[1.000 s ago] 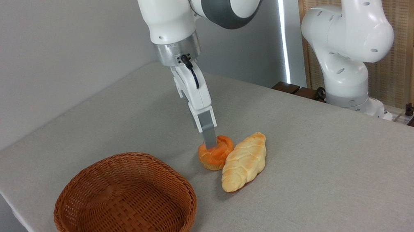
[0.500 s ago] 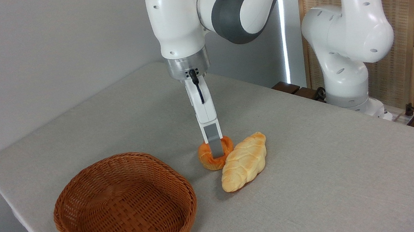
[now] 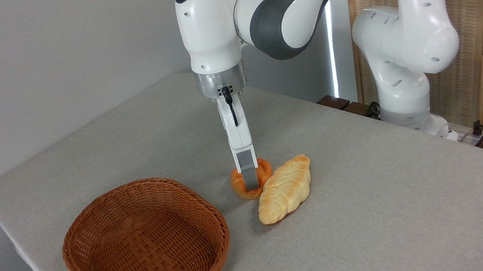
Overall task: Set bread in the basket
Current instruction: 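Close the gripper around the orange roll, then lift the roll and carry it over the wicker basket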
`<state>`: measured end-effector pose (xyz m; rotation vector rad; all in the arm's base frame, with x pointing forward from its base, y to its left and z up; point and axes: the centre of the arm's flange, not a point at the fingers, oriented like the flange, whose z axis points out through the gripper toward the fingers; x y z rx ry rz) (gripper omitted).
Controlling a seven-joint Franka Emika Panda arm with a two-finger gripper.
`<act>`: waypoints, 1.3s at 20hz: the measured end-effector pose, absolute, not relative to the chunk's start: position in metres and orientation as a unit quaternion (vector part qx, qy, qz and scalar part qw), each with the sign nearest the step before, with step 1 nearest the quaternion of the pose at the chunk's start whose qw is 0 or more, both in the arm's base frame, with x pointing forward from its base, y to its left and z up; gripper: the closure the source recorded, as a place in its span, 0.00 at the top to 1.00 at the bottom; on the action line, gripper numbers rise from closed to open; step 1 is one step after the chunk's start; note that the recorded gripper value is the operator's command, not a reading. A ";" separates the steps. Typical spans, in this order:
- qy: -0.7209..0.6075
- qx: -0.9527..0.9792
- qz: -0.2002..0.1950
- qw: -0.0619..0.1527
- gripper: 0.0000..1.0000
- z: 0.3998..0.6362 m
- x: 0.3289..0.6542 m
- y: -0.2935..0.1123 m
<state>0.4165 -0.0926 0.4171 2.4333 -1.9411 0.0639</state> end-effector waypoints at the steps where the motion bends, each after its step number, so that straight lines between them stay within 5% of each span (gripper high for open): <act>1: -0.623 0.781 0.021 0.014 0.47 0.417 0.417 -0.093; 22: -0.623 0.781 0.022 0.014 0.44 0.419 0.417 -0.093; 26: -0.611 0.790 0.053 0.026 0.44 0.440 0.422 -0.096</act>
